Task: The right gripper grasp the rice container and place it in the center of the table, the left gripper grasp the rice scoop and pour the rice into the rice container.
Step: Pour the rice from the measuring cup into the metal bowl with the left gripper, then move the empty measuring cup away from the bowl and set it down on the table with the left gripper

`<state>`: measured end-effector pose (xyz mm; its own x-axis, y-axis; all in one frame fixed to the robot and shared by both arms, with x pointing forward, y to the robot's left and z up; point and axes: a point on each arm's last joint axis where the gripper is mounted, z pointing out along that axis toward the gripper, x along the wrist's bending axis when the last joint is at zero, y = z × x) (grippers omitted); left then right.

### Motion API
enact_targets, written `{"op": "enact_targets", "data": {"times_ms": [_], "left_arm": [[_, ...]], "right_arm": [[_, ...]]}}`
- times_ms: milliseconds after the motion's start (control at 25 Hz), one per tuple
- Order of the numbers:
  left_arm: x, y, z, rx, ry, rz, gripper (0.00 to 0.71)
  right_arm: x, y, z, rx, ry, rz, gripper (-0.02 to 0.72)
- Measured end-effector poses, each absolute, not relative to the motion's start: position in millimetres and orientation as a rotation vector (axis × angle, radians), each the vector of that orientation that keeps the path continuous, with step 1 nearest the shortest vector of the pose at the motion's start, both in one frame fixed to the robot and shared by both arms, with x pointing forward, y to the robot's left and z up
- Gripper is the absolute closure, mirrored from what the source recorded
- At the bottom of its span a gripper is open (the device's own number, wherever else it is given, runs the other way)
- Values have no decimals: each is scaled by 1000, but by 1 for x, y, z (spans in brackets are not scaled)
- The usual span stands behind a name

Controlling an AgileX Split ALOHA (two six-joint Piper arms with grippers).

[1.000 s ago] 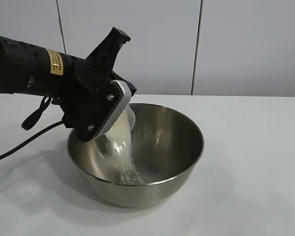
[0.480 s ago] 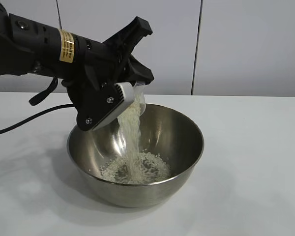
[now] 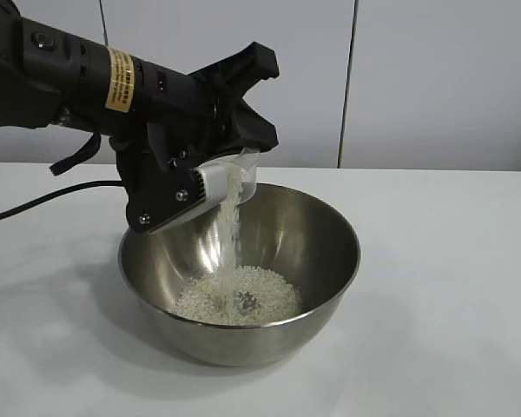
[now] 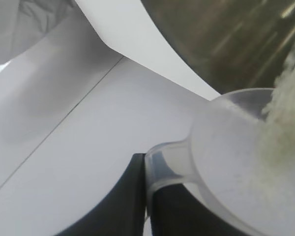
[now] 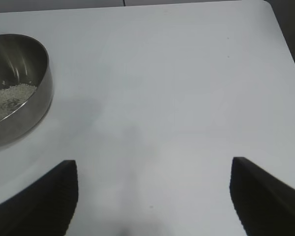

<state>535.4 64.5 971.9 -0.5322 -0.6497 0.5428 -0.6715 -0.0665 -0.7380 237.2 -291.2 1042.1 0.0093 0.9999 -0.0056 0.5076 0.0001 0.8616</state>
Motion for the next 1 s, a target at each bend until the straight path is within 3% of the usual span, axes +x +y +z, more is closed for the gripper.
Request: {"op": "enact_targets", "data": {"times_ms": [360,560,800,1000], "left_arm": [[531,60,971,1445,-2228,1709,707],[531,60,971,1504,-2149,1688,707],[526,51,983,1717,-1356,1492,707],[523,46,1001,1714,-401,997,707]], "right_arm": [[237,-291,1042,1592,1582,898,126],[237,-291,1042,1592,1582,898,126],[237,-291,1042,1592,1582,898,126],[237,-291,1042,1592,1582,898,126]]}}
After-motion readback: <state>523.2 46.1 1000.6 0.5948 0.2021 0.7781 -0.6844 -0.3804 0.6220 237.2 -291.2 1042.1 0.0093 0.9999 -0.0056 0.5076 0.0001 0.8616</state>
